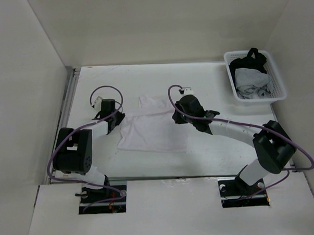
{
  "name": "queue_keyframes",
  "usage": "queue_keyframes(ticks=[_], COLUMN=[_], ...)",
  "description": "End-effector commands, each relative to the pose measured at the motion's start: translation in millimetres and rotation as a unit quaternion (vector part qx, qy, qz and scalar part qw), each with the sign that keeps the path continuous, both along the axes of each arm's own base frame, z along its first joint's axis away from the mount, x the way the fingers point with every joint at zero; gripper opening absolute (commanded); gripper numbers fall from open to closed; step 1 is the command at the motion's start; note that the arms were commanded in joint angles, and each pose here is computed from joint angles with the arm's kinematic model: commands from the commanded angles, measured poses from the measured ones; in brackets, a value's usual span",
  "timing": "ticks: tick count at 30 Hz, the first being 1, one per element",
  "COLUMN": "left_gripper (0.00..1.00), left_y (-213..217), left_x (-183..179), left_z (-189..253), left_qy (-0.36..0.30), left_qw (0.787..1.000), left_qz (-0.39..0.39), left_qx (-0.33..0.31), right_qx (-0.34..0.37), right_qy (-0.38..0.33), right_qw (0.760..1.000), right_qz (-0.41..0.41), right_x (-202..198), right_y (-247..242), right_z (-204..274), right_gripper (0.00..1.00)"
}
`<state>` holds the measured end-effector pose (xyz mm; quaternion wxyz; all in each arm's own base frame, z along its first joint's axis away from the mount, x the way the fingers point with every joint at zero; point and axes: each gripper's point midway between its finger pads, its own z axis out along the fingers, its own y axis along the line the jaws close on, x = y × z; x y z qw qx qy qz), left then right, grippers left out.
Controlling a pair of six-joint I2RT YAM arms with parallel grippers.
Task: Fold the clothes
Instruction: Fold the tank top
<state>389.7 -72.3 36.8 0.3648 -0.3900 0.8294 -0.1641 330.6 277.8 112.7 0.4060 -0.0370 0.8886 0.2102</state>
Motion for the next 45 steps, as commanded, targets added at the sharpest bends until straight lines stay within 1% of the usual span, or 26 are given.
queue_keyframes(ticks=[1, 12, 16, 28, 36, 45], left_gripper=[0.13, 0.14, 0.14, 0.14, 0.14, 0.13], left_y=[10.1, -1.8, -2.6, -6.2, -8.7, -5.0], left_x=[-1.2, 14.9, 14.5, 25.2, 26.7, 30.0], left_z=[4.9, 3.7, -3.3, 18.2, 21.7, 15.4], left_qy=[-0.01, -0.024, -0.017, -0.055, -0.065, -0.061], left_qw=[1.0, 1.0, 1.0, 0.998, 0.998, 0.998], left_qz=[0.013, -0.009, -0.009, -0.009, -0.012, -0.006], left_qx=[0.02, 0.01, 0.013, 0.003, 0.001, 0.0], right_qx=[0.021, 0.019, 0.018, 0.021, 0.021, 0.02], right_qy=[-0.02, -0.014, -0.011, -0.003, -0.004, -0.002], right_qw=[1.0, 1.0, 1.0, 1.0, 1.0, 1.0], right_qz=[-0.003, 0.001, 0.001, 0.007, 0.007, 0.008], right_x=[8.2, 8.7, 7.6, 3.8, 3.2, 3.3], right_y=[4.6, 9.1, 9.2, 11.6, 11.1, 11.6], right_z=[9.0, 3.4, -1.9, -8.3, -7.6, -10.3], right_gripper=[0.09, 0.09, 0.09, 0.09, 0.09, 0.09])
